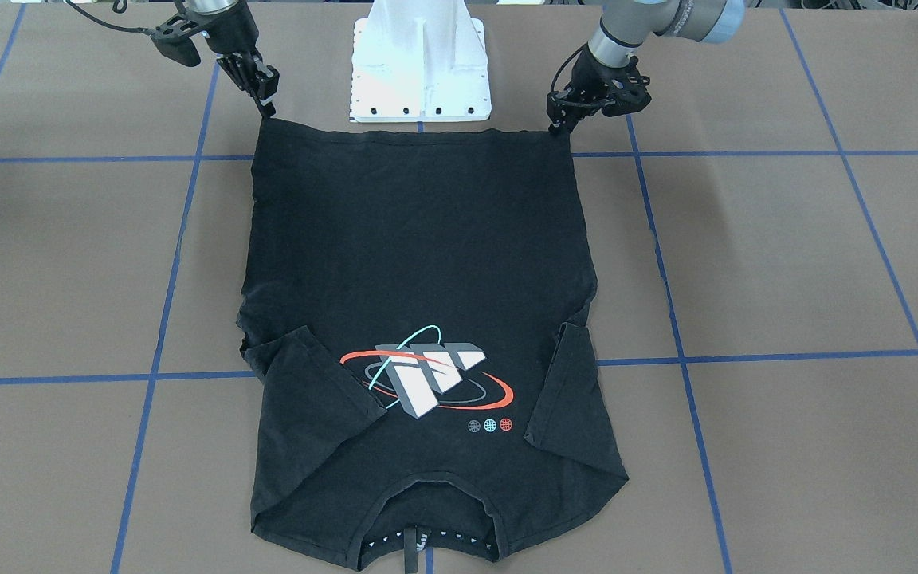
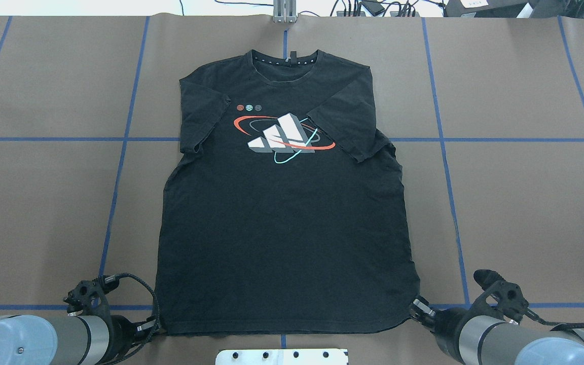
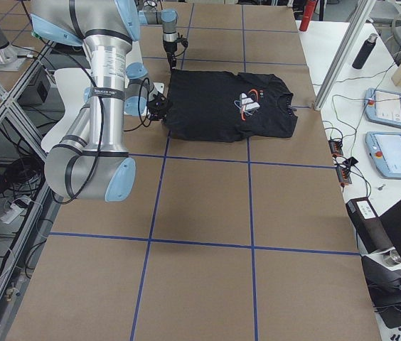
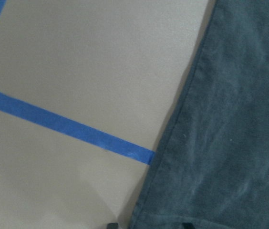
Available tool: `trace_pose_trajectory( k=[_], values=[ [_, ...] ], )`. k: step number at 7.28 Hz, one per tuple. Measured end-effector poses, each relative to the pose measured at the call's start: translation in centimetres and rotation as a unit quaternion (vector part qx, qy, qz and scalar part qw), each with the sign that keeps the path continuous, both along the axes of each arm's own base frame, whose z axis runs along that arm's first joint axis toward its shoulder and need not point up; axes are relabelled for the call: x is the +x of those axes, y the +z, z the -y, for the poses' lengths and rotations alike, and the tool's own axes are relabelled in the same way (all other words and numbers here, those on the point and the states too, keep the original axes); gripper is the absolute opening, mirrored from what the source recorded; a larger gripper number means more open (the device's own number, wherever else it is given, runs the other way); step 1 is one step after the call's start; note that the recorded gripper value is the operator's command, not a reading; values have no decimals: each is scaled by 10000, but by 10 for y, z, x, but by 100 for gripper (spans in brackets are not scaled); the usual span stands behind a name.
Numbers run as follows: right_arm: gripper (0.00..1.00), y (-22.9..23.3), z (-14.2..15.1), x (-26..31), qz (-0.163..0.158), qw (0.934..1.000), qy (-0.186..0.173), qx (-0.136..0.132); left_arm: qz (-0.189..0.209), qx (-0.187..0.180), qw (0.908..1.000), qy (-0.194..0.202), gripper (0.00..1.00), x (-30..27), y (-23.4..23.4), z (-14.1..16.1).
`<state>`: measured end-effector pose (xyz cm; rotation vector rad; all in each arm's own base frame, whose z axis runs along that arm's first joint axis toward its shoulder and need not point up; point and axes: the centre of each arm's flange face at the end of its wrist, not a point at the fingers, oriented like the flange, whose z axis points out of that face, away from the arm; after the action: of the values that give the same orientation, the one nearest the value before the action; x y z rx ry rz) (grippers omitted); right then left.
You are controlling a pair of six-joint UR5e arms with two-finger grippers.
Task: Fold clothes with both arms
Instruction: 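Grasp both hem corners with the left and right grippers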
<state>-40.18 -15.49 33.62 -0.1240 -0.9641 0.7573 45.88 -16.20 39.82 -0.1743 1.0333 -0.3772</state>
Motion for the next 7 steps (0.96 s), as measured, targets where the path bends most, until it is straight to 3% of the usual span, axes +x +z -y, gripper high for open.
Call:
trace_pose_trajectory(
  k=[4,7],
  values=[
    [0,-3,1,2,34,10000,12,-2,91,-81,9999,120,0,-18,-34,-3],
    [0,-29,2,29,255,9997,-24,-52,-292,-96,9994,165,0,-52,-85,-4]
  ],
)
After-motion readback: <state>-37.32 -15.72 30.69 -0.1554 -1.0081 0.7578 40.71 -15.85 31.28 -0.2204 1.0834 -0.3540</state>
